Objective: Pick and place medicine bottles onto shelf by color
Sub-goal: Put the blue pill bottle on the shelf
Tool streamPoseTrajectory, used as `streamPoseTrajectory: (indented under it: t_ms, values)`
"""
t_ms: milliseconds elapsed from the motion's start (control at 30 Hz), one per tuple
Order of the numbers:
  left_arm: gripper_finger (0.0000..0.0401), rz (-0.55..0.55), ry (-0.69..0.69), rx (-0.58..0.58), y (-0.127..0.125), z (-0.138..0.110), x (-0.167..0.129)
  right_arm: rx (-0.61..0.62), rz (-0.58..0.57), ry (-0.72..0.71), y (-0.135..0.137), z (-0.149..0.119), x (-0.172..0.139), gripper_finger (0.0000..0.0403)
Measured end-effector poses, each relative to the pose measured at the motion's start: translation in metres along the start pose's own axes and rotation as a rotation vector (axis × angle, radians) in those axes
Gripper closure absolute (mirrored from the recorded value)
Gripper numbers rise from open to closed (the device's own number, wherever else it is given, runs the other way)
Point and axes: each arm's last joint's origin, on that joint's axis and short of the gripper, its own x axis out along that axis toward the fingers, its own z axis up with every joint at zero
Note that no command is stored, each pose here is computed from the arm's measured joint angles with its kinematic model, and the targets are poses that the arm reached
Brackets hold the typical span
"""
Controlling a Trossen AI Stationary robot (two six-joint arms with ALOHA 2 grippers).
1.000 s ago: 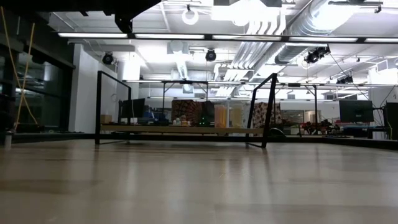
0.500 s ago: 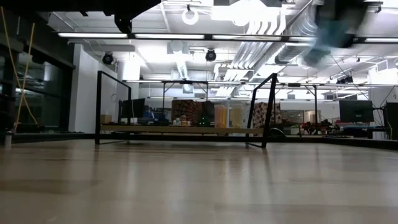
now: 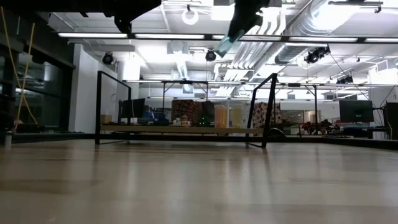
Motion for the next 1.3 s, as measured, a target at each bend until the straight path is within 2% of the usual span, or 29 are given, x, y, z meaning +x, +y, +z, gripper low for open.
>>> streamPoseTrajectory:
  t_ms: [133,233,333,467,700,900,1300]
  values:
    - [0.0261,0.003,0.0,0.0,0.0,0.0,0.0,-0.016,-0.089,0.078,-0.028,0.018,0.01,0.03]
    - [0.0261,0.006,0.0,0.0,0.0,0.0,0.0,-0.028,-0.14,0.196,-0.047,0.026,0.023,0.03]
    - [0.0261,0.008,0.0,0.0,0.0,0.0,0.0,-0.025,-0.172,0.313,-0.065,0.032,0.041,0.0299]
    - [0.0261,0.007,0.0,0.0,0.0,0.0,0.0,-0.03,-0.179,0.385,-0.082,0.035,0.067,0.0299]
    - [0.0261,0.007,0.0,0.0,0.0,0.0,0.0,-0.02,-0.16,0.444,-0.102,0.035,0.103,0.0299]
    - [0.0261,0.008,0.0,0.0,0.0,0.0,0.0,0.012,-0.155,0.485,-0.115,0.032,0.121,0.0299]
    - [0.0261,0.007,-0.001,0.0,0.0,0.0,0.0,0.077,-0.137,0.473,-0.126,0.03,0.131,0.0299]
